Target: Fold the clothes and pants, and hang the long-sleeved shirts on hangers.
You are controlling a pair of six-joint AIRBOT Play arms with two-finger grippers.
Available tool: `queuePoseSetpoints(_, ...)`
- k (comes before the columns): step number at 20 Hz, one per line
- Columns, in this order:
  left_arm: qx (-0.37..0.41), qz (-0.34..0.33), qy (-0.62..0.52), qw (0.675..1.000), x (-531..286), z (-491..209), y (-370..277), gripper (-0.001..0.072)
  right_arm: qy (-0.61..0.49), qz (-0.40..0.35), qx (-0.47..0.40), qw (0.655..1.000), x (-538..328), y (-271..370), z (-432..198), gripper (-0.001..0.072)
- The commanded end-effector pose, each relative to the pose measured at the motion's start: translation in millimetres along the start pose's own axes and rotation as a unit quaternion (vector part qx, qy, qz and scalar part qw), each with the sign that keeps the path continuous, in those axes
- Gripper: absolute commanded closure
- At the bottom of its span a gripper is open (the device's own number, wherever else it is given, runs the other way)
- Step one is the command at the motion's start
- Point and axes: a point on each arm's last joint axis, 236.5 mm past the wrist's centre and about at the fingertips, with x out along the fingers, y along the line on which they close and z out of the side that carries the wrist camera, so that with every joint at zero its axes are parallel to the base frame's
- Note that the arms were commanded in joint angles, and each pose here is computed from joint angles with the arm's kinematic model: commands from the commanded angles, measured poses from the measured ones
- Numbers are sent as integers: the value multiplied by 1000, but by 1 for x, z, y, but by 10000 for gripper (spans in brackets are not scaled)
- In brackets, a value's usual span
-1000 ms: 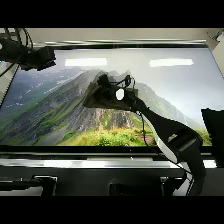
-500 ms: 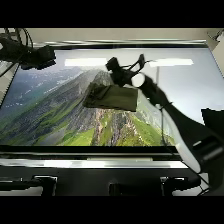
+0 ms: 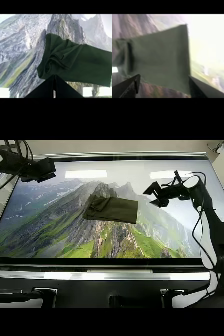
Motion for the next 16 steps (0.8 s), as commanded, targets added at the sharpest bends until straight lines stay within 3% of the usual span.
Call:
queuePoseSetpoints(1,0,0,1,1000,0,-1,0,694,87,17,-38,995,25,-34,-23,22)
queuePoseSetpoints(6,0,0,1,1000,0,-1,0,693,113,42,-7,993,73,-51,-30,43)
queuePoseSetpoints(14,0,0,1,1000,0,0,0,694,93,36,-29,995,117,-38,-37,65)
queuePoseSetpoints(16,0,0,1,1000,0,0,0,694,87,36,-31,995,126,-32,-39,137)
